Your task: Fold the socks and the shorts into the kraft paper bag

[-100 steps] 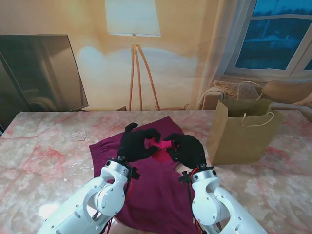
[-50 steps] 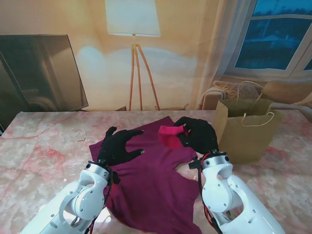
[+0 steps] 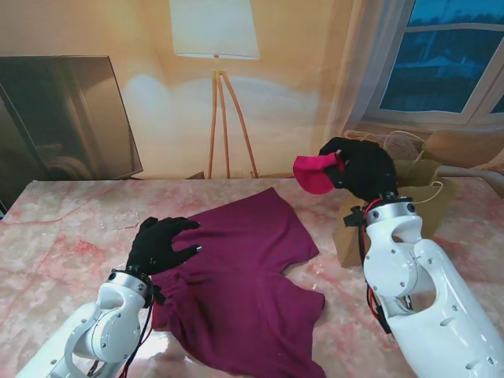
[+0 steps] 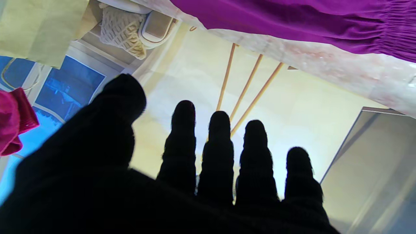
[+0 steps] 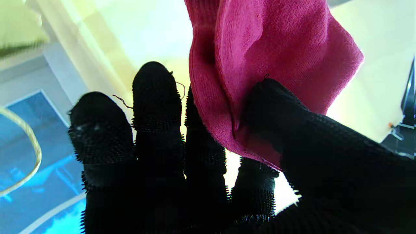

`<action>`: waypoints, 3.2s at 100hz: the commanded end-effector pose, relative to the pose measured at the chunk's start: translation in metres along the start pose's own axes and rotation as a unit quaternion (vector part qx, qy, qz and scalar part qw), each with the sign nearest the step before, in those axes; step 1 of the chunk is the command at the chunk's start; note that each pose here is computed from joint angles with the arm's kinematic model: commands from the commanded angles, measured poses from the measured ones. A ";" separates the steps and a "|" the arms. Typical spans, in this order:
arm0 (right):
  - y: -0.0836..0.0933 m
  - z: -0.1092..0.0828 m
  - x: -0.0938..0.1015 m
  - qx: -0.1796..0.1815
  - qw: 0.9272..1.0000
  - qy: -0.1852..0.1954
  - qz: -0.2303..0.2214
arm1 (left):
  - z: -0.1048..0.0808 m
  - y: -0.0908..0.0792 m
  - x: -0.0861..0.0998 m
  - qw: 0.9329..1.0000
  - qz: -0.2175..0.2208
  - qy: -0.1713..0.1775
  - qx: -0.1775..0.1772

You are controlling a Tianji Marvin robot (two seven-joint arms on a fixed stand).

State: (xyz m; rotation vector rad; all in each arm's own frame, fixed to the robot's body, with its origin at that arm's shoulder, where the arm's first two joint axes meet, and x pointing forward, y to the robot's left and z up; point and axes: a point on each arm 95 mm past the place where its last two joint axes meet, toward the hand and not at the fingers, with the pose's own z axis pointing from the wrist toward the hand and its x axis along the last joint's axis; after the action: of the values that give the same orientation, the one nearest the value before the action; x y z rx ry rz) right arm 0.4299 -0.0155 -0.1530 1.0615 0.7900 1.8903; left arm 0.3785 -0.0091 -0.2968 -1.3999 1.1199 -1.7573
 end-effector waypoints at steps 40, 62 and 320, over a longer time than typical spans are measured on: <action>0.047 0.027 -0.059 -0.009 0.995 -0.044 -0.088 | -0.004 0.002 -0.017 1.000 -0.009 -0.013 -0.011; 0.058 0.028 -0.082 0.000 0.991 -0.055 -0.123 | 0.001 0.002 -0.016 1.000 -0.006 -0.011 -0.009; -0.074 -0.078 -0.002 0.155 0.976 0.122 -0.091 | -0.022 0.015 -0.017 0.998 0.033 -0.018 -0.052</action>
State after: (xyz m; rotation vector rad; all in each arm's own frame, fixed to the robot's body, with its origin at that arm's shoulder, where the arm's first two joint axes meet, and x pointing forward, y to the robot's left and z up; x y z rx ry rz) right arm 0.3896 0.0003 -0.2241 0.8602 1.2644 1.8266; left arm 0.3616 0.0050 -0.3143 -1.4162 1.2391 -1.6473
